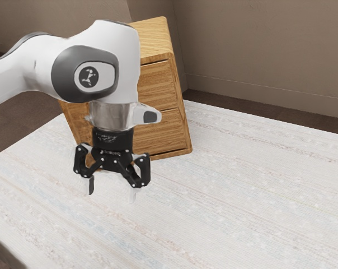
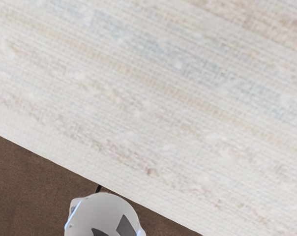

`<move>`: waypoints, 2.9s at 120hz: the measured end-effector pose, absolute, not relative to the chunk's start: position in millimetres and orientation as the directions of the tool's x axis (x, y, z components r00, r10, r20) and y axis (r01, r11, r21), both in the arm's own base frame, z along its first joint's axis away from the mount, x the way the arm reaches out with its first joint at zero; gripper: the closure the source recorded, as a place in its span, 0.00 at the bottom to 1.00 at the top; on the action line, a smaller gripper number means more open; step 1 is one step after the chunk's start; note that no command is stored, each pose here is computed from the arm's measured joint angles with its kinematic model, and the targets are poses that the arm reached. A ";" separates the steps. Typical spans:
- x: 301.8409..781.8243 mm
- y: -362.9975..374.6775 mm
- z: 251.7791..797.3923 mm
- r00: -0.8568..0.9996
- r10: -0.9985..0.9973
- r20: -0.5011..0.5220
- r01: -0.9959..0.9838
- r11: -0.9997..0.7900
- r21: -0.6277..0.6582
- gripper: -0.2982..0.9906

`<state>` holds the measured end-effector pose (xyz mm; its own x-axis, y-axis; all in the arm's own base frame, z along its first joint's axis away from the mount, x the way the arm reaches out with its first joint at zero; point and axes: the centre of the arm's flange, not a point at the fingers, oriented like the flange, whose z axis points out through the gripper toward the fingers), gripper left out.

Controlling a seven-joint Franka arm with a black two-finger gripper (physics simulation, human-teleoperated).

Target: Pull the drawer handle with one arm to open the drawer

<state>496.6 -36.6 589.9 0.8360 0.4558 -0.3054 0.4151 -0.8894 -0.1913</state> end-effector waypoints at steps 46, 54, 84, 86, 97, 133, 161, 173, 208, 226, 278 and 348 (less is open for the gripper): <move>513.0 -33.1 713.2 0.537 0.834 0.127 0.828 -0.550 0.108 0.23; 517.1 1.8 722.8 0.408 0.898 0.166 0.892 -0.431 0.135 0.23; 533.3 66.2 712.6 0.009 0.994 0.110 0.960 -0.040 0.278 0.23; 534.0 69.2 712.4 -0.012 0.994 0.105 0.958 -0.019 0.286 0.23; 538.2 81.3 705.7 -0.110 0.991 0.078 0.944 0.079 0.321 0.23; 552.2 90.6 694.4 -0.318 0.948 -0.017 0.861 0.296 0.413 0.23; 564.3 100.3 687.1 -0.435 0.898 -0.064 0.794 0.416 0.443 0.23; 564.0 110.0 687.5 -0.477 0.875 -0.085 0.764 0.461 0.452 0.23; 572.8 133.9 674.2 -0.567 0.817 -0.099 0.707 0.545 0.451 0.23; 580.3 139.7 664.9 -0.583 0.807 -0.096 0.696 0.556 0.454 0.23; 587.0 145.0 657.5 -0.591 0.800 -0.105 0.679 0.564 0.470 0.43; 534.8 112.1 646.5 -0.529 0.829 -0.180 0.724 0.552 0.413 0.73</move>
<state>534.8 112.1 646.5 -0.5294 0.8290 -0.1803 0.7243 0.5523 0.4128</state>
